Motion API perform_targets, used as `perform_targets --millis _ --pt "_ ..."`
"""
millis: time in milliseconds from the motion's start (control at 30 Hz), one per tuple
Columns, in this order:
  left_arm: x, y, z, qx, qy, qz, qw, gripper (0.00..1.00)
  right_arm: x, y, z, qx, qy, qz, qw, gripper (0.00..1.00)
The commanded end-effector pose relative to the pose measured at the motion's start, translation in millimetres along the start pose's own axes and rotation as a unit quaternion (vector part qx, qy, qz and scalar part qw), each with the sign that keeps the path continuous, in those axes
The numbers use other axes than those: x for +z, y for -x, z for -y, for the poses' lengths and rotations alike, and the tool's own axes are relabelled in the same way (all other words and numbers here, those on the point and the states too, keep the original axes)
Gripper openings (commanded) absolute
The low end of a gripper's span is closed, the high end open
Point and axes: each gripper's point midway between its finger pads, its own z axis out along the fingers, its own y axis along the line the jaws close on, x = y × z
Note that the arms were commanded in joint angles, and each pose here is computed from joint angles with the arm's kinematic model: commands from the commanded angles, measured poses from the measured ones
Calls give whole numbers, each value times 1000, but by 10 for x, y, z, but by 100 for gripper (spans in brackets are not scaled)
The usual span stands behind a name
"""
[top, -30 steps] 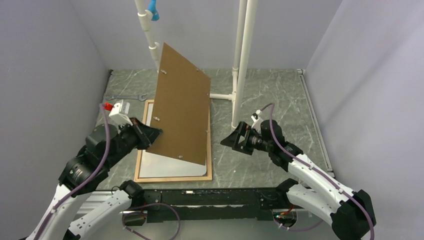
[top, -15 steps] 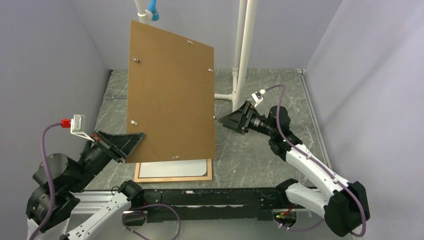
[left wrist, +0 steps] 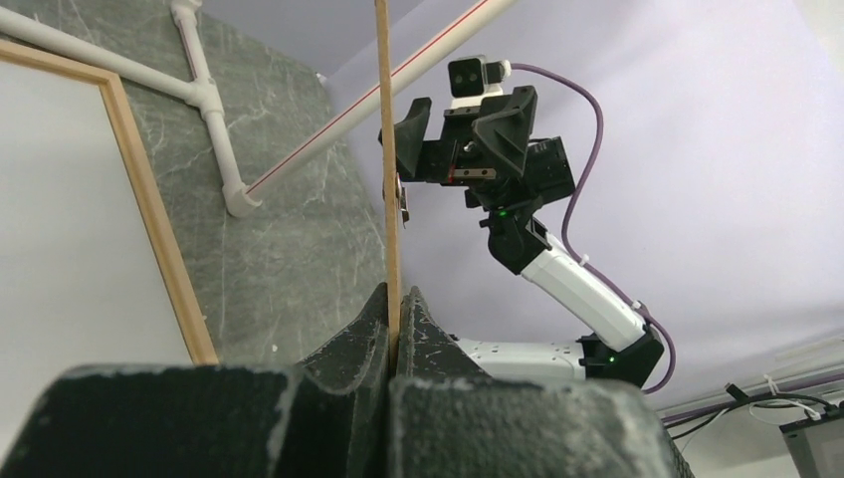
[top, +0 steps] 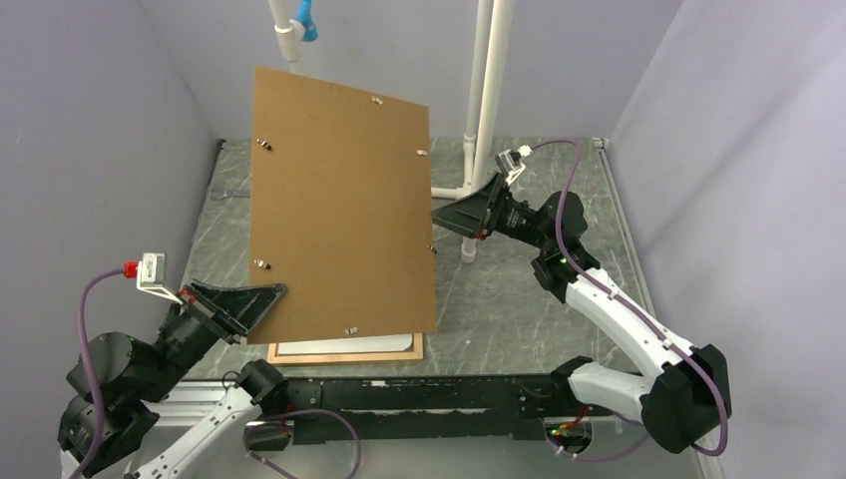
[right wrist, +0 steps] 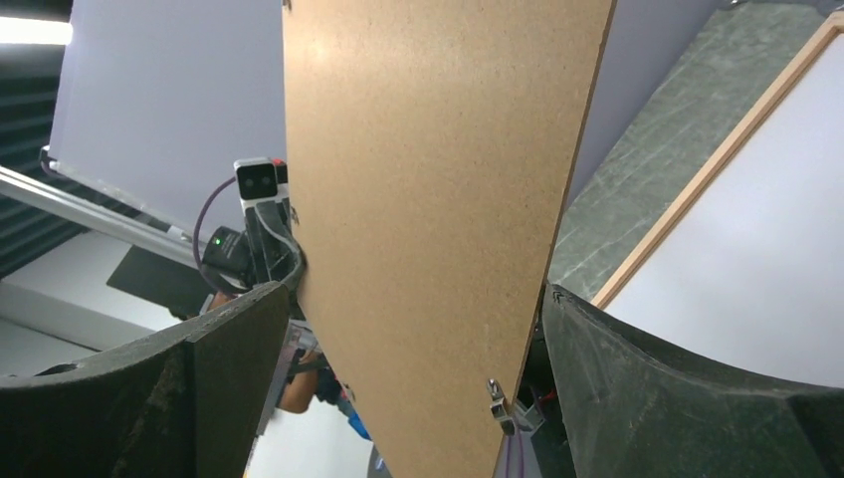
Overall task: Put the photo into the frame
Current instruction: Pick up the photo frame item at the center of the board.
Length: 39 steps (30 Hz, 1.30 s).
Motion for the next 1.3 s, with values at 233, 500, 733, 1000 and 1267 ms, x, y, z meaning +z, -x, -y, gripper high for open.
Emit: perform_targets --millis 233,500,733,1000,1267 --pt "-173 219 315 -26 -94 51 994 0 15 33 -107 -26 -1 0 1000 98" --pt "-161 195 322 -28 -97 41 994 0 12 -42 -4 4 5 0 1000 99" --pt "-41 52 162 -44 -85 30 995 0 9 -48 -361 -11 75 -13 997 94" --pt "-46 2 -183 -61 -23 44 997 0 -93 -56 -650 -36 96 -15 995 65" --pt "10 -149 -437 -86 18 32 996 0 -148 -53 -913 -58 137 -20 989 48"
